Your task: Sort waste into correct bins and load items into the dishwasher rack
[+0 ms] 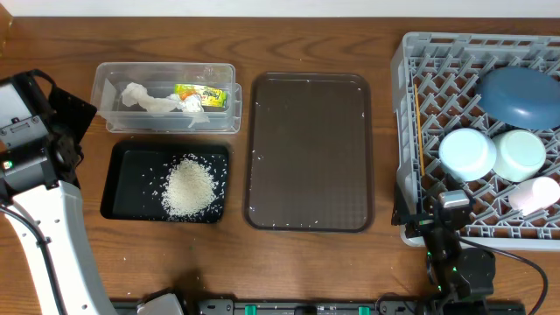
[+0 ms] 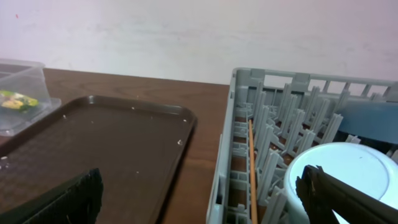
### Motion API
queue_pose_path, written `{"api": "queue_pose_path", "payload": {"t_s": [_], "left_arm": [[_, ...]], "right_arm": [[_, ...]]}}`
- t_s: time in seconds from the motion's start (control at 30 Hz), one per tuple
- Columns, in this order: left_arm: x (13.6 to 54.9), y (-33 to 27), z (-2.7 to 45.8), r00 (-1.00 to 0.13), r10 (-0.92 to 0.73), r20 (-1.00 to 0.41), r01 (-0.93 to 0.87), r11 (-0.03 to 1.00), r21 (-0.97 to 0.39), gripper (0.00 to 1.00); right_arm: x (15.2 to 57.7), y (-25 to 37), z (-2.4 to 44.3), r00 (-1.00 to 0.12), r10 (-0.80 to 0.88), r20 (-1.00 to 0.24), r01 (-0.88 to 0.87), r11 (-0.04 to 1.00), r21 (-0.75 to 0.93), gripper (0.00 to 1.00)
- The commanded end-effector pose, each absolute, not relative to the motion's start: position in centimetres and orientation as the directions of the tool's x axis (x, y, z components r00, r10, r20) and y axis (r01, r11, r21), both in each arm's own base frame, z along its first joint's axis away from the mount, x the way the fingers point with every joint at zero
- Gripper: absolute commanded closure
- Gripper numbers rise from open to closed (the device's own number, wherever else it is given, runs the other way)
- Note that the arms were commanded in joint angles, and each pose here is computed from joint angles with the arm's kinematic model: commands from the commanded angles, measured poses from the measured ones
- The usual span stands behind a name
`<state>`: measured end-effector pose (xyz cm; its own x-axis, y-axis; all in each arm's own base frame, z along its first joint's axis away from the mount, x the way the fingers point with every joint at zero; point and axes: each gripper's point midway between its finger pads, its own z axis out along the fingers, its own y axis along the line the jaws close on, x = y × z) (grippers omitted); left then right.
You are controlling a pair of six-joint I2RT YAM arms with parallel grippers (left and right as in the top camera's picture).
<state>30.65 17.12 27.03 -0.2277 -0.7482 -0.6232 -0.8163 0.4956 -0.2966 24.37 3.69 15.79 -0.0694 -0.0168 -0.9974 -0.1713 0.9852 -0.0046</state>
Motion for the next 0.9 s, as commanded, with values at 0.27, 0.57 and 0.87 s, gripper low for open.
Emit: {"api": "queue_pose_path", "payload": {"t_s": [0.27,0.57,0.87], "left_arm": [[30.6,17.42,27.29,-0.215,-0.748,-0.627,-0.822,0.485,-0.297,0.04],[30.6,17.42,27.29,-0.215,-0.748,-0.627,-0.822,0.485,-0.297,0.04],[30.6,17.42,27.29,-0.215,-0.748,-0.627,-0.822,0.485,-0.297,0.04]], "right_arm": [[24.38,3.41,15.78,-0.065,-0.032,-0.997,-0.164,0.986,-0.021,0.01],[24.38,3.41,15.78,-0.065,-0.032,-0.997,-0.164,0.986,-0.021,0.01],[24.38,3.41,15.78,-0.065,-0.032,-0.997,-0.164,0.986,-0.021,0.01]]}}
